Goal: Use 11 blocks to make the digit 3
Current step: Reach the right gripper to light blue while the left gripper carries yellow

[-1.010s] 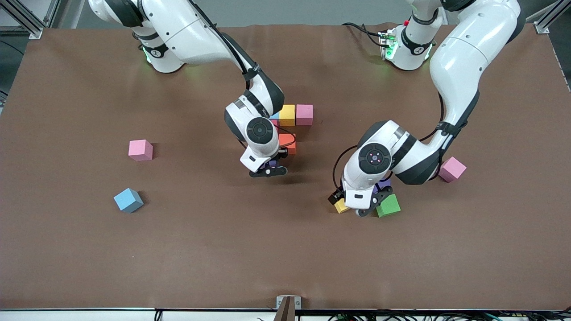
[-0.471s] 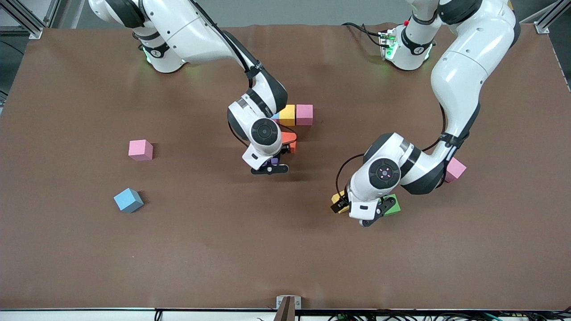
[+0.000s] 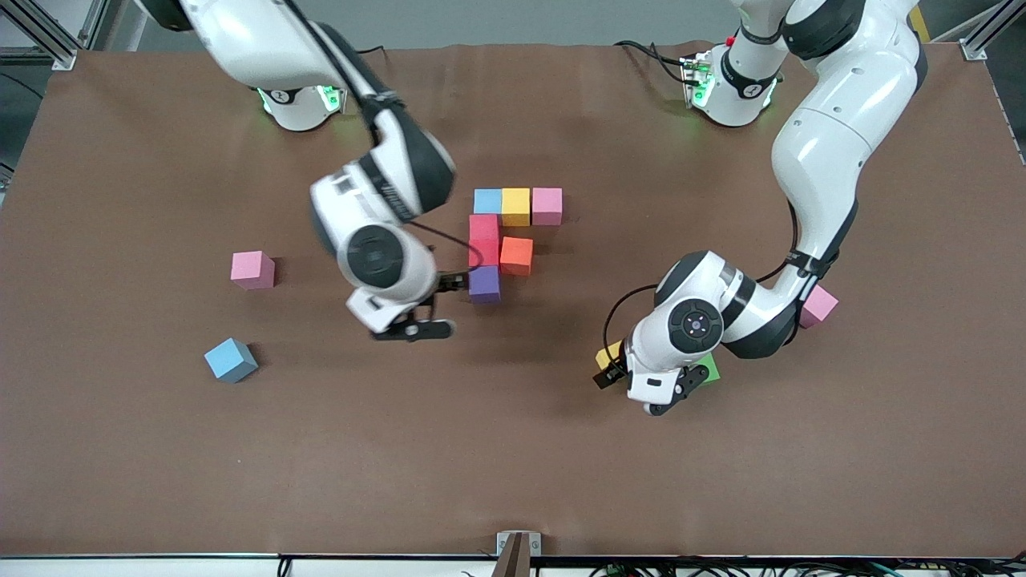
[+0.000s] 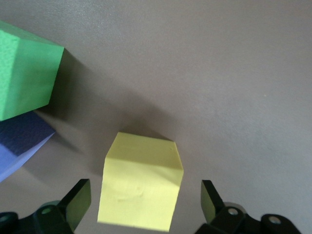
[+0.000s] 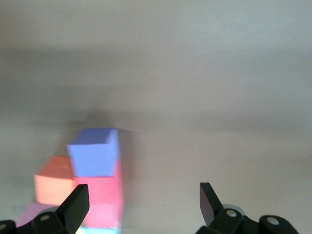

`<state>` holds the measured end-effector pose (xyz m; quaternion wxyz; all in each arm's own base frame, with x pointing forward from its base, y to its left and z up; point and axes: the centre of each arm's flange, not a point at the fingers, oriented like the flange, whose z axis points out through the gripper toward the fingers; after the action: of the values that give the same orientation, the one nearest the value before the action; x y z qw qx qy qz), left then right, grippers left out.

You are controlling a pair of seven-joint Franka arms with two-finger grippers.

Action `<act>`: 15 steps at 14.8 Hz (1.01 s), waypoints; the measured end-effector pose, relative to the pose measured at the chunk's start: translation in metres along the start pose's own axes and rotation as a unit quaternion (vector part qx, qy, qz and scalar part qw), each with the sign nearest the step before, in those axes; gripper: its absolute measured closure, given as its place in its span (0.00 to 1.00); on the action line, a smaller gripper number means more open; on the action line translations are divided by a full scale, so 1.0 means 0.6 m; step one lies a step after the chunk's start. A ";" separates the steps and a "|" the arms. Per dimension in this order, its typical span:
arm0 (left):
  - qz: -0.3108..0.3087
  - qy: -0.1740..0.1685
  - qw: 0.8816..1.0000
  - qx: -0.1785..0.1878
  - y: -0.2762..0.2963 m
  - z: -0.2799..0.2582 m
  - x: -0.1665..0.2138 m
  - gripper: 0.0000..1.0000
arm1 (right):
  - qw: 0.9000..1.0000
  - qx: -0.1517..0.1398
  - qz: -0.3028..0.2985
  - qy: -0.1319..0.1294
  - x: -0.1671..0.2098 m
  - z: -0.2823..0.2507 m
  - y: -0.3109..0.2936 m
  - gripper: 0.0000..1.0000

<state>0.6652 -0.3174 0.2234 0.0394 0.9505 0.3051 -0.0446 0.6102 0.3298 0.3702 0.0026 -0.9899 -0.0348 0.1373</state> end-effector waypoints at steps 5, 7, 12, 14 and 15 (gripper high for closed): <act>-0.002 -0.005 1.000 0.000 -0.004 0.035 0.004 0.29 | 0.996 0.015 -0.082 -0.023 0.069 0.000 0.293 0.00; -0.020 -0.007 1.000 -0.004 -0.001 0.029 0.005 0.36 | 0.993 0.018 -0.119 -0.009 0.086 0.003 0.398 0.00; -0.149 -0.021 0.989 -0.008 0.016 0.013 -0.034 0.40 | 0.969 -0.027 -0.241 0.054 0.112 0.037 0.576 0.00; -0.198 -0.022 0.980 0.007 0.014 0.017 -0.071 0.40 | 0.957 -0.035 -0.280 0.068 0.114 0.074 0.608 0.00; -0.232 -0.021 0.972 0.014 0.010 0.017 -0.091 0.40 | 0.952 -0.040 -0.296 0.074 0.114 0.091 0.618 0.00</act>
<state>0.6243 -0.3548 0.2196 0.0208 0.8532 0.5156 -0.0764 0.6863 -0.0357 0.2934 0.0063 -0.9420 -0.3310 0.0554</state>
